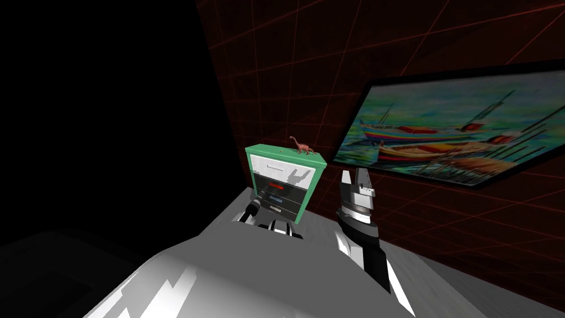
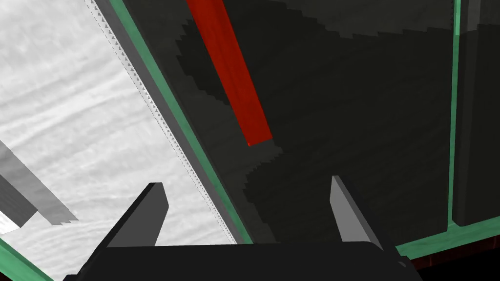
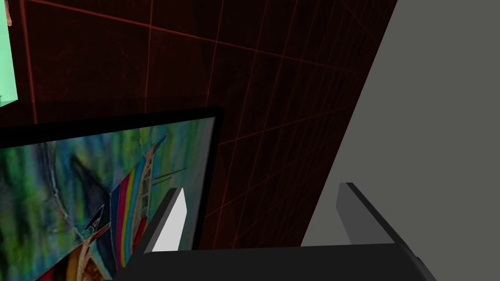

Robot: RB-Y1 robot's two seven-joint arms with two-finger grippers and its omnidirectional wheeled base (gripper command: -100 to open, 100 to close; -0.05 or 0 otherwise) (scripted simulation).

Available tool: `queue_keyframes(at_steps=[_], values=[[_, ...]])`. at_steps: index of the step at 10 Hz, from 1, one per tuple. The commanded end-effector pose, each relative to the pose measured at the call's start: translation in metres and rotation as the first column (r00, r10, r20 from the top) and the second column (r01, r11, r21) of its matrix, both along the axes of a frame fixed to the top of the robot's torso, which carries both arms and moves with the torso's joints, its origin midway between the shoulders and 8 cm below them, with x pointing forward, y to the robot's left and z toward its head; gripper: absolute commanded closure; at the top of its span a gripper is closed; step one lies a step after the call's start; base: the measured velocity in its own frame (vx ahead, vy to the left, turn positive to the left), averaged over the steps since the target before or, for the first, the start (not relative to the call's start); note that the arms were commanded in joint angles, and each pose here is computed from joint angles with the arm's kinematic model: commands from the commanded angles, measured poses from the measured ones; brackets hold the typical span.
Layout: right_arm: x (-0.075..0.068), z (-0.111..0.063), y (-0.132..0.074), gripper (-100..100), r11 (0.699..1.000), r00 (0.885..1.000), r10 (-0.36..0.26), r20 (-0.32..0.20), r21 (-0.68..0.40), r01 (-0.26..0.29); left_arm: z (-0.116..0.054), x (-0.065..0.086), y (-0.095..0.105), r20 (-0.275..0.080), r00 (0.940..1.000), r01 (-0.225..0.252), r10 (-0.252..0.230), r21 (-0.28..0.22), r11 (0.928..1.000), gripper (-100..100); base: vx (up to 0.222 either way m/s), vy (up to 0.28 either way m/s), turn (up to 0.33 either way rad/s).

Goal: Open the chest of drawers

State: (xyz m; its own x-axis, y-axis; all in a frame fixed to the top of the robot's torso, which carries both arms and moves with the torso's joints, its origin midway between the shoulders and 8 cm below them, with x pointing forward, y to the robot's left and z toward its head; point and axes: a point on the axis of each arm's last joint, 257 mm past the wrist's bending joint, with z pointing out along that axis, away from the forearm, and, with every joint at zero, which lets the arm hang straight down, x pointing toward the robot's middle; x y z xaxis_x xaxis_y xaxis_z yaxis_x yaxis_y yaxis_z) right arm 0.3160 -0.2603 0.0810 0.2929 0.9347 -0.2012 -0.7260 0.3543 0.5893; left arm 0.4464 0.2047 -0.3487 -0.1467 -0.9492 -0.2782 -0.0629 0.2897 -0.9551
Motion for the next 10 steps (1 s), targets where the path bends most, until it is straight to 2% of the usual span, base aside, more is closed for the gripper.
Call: queue_keyframes(at_steps=[1, 3, 5, 6, 10], values=[[0.0, 0.0, 0.0, 0, 1.0, 1.0, 0.0, 0.0, 0.0, 0.0, -0.005, 0.003, -0.003, 0.0, 1.0, -0.005, 0.005, -0.014, 0.9999, -100, 0.176, 0.033, -0.029], [0.0, 0.0, 0.0, 0, 1.0, 1.0, 0.0, 0.0, 0.0, 0.0, -0.005, 0.004, -0.015, -0.001, 0.9999, -0.012, 0.012, -0.048, 0.9987, -100, 0.079, 0.021, -0.005], [0.0, 0.0, 0.0, 0, 1.0, 1.0, 0.0, 0.0, 0.0, 0.0, -0.006, 0.003, -0.012, 0.0, 0.9999, -0.01, 0.01, -0.04, 0.9991, -100, 0.011, 0.002, 0.0], [0.0, 0.0, 0.0, 0, 1.0, 1.0, 0.0, 0.0, 0.0, 0.0, -0.006, 0.003, -0.012, 0.0, 0.9999, -0.01, 0.01, -0.04, 0.9992, 100, 0.0, 0.0, 0.0], [0.0, 0.0, 0.0, 0, 1.0, 1.0, 0.0, 0.0, 0.0, 0.0, -0.003, -0.003, -0.015, -0.005, 1.0, -0.003, 0.003, -0.04, 0.9992, 100, -0.17, 0.026, 0.017]])
